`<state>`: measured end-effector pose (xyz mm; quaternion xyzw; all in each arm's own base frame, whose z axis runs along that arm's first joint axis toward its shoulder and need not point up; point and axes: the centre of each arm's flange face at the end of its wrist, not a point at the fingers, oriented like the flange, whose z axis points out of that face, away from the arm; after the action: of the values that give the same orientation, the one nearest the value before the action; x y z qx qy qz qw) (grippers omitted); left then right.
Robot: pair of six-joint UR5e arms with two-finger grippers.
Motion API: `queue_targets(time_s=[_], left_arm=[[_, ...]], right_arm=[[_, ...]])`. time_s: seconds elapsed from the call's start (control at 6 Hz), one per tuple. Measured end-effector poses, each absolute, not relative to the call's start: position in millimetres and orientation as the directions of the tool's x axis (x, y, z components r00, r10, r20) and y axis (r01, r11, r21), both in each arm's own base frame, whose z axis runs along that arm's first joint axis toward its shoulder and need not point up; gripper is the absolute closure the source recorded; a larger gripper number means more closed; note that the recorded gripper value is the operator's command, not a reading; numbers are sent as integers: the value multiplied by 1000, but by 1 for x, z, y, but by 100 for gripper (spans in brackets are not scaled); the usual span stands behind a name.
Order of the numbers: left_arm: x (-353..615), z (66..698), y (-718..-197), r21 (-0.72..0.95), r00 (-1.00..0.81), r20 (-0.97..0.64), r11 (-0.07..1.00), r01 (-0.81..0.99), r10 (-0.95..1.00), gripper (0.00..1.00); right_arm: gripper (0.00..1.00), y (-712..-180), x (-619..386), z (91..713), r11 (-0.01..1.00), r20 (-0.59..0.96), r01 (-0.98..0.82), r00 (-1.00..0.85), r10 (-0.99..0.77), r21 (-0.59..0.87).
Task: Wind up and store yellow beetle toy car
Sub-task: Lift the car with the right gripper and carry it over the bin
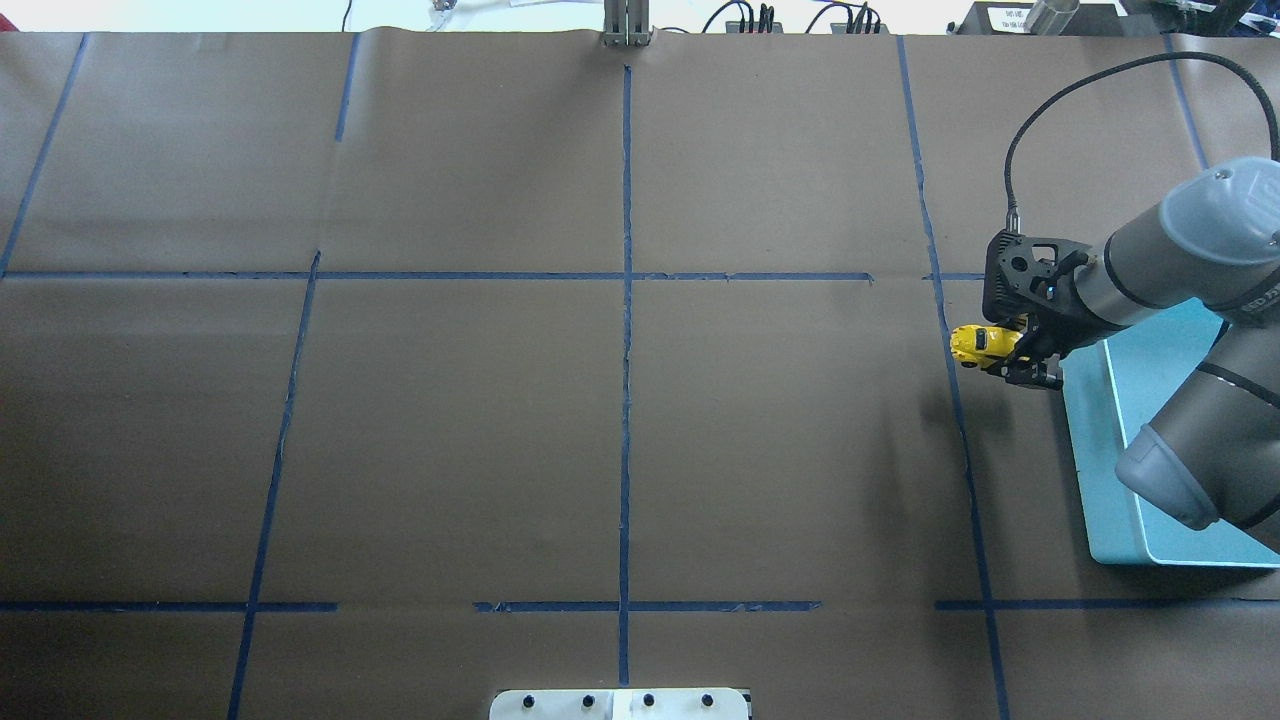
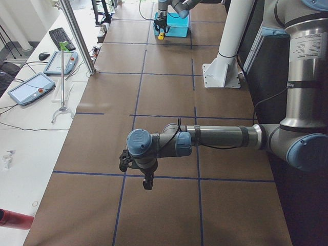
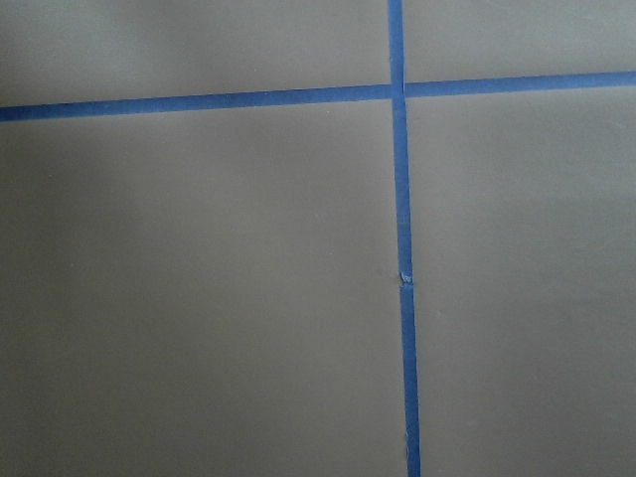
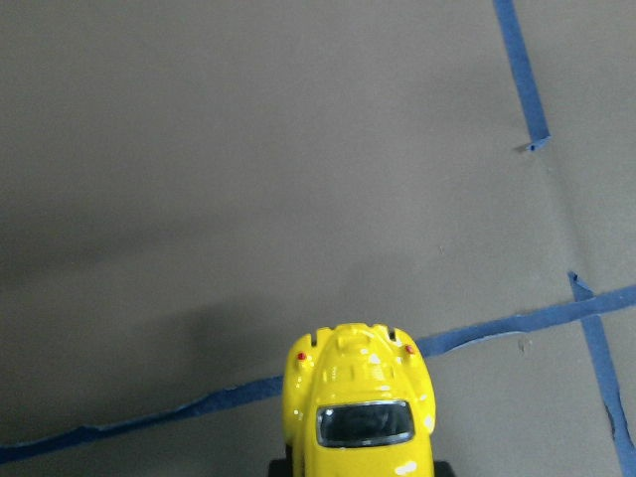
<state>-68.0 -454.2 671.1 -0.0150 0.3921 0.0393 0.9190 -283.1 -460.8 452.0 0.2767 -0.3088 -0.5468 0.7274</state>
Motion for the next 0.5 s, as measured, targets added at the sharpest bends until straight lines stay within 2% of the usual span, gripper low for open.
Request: queue_targets(time_s=[0.5], left_arm=[[-68, 673, -454, -2, 689, -722, 996, -84, 56, 0]], right_arm=[[100, -437, -207, 448, 143, 40, 617, 177, -983, 774]])
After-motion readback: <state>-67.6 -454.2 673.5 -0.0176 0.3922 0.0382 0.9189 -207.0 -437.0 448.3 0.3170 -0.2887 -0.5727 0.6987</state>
